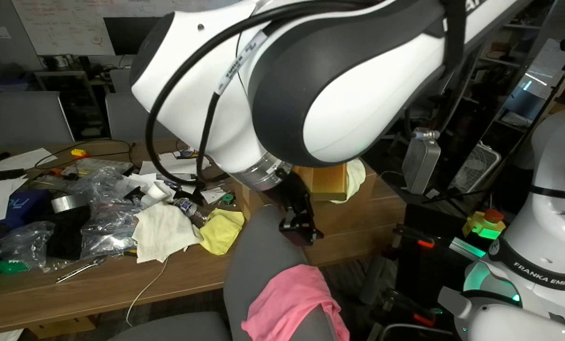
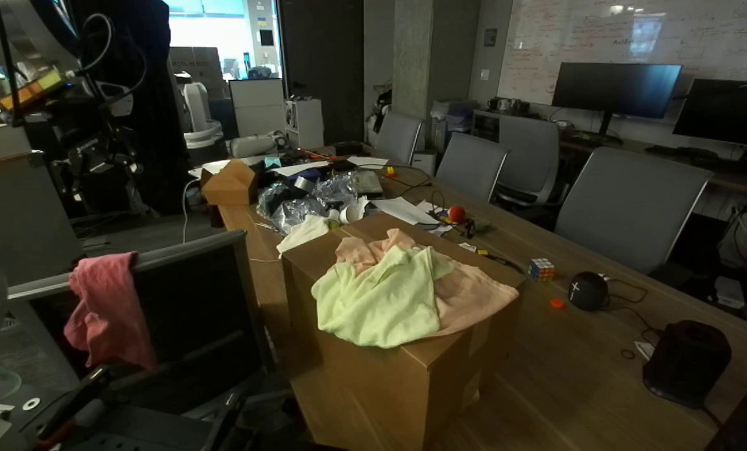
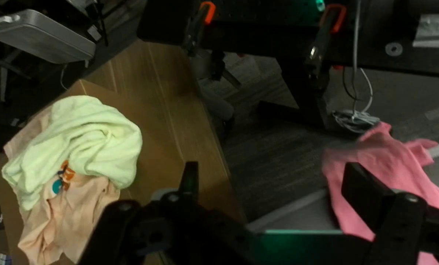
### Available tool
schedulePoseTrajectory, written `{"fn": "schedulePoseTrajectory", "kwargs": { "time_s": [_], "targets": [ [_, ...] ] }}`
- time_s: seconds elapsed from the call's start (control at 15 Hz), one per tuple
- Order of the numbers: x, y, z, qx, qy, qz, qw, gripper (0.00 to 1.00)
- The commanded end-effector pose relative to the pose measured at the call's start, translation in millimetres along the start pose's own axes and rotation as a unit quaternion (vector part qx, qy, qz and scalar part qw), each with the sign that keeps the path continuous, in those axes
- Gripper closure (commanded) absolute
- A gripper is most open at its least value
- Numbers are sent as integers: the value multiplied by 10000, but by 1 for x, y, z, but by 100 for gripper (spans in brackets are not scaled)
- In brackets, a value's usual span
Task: Put the towels on the table
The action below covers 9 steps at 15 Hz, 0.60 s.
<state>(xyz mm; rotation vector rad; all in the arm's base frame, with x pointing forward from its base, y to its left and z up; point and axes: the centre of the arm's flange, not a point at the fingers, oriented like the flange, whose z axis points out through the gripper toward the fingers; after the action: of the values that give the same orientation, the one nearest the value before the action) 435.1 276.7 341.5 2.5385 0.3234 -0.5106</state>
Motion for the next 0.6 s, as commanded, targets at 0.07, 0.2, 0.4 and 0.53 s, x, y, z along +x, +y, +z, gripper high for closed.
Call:
{"fn": "schedulePoseTrajectory", "kwargs": {
  "time_s": [0.07, 0.2, 0.4, 0.53],
  "targets": [
    [14, -11, -24, 605, 563, 472, 9955, 0],
    [18, -15, -27, 704, 609, 560, 9941, 0],
    [21, -21, -21, 819, 489, 551, 9939, 0],
    [22, -27, -14, 820, 382, 502, 9946, 0]
  ]
}}
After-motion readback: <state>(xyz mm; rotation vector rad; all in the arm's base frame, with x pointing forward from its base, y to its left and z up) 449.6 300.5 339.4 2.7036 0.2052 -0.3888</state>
